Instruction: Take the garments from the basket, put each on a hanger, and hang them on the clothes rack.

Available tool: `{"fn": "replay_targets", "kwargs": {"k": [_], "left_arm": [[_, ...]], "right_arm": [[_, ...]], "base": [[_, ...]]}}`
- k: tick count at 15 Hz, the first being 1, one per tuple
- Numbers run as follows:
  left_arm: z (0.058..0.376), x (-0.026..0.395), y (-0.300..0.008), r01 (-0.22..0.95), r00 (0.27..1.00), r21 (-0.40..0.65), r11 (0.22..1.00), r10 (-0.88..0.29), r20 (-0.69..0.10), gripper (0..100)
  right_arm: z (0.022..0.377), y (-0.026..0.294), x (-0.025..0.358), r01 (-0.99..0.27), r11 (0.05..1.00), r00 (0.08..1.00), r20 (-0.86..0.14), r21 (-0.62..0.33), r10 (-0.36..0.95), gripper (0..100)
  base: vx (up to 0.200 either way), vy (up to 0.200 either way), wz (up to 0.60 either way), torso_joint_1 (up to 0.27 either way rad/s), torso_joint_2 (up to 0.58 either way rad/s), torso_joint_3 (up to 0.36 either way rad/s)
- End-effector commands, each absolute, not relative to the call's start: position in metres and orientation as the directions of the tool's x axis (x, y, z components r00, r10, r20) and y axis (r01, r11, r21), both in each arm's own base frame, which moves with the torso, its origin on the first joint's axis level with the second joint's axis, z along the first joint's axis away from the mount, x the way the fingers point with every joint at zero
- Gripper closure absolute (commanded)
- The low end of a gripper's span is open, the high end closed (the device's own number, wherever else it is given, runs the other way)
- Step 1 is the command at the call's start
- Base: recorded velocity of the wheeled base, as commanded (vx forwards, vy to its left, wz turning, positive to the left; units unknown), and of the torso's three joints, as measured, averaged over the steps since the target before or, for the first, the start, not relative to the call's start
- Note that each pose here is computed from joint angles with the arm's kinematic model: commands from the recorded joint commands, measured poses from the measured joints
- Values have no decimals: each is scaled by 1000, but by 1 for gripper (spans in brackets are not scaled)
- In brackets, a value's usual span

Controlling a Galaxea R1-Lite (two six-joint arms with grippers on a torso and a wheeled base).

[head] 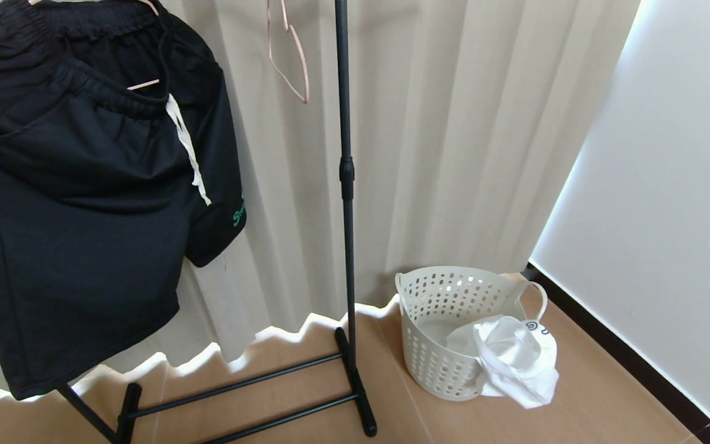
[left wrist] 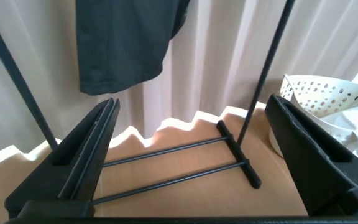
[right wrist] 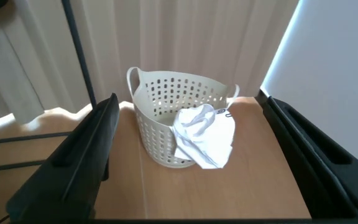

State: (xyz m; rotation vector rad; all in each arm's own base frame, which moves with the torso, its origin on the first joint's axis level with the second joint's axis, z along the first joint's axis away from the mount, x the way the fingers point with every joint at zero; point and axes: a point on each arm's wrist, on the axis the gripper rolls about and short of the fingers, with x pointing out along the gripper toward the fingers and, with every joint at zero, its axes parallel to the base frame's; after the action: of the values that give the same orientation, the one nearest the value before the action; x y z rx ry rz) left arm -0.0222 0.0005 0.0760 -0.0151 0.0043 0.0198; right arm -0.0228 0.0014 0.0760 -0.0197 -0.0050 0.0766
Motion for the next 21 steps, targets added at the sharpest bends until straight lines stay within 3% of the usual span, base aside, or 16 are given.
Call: {"fn": "replay_targets", "kwargs": {"k": [1,7,10,16,21], "left_arm": [[76,-22,1,-20,1000,-15,1000,20,-5,0],[76,-22,1,-20,1000,-15,1000,20,-5,0],[76,-22,1,-20,1000,-15,1000,20,-8,0],[76,-22,1,-20,1000,-15,1000,20,-5,0],[76,-22,1,-20,1000,-15,1000,20,-5,0]], "right_arm": [[76,1,-23,-77,997,997,5,-20,77,0],[76,1,-23,-77,997,997,5,-20,77,0],[76,1,-23,-77,997,997,5,-22,77,0],[76,1,-23,-76,997,997,5,-23,77,0],[76,1,-23,-76,997,997,5,-23,77,0]], "base": [[0,-200,0,-7,-2,12],[33,-200,0,4,4,5],[200,0,-600,1,1,7],[200,0,0,3,1,2],[0,200,0,7,1,6]]}}
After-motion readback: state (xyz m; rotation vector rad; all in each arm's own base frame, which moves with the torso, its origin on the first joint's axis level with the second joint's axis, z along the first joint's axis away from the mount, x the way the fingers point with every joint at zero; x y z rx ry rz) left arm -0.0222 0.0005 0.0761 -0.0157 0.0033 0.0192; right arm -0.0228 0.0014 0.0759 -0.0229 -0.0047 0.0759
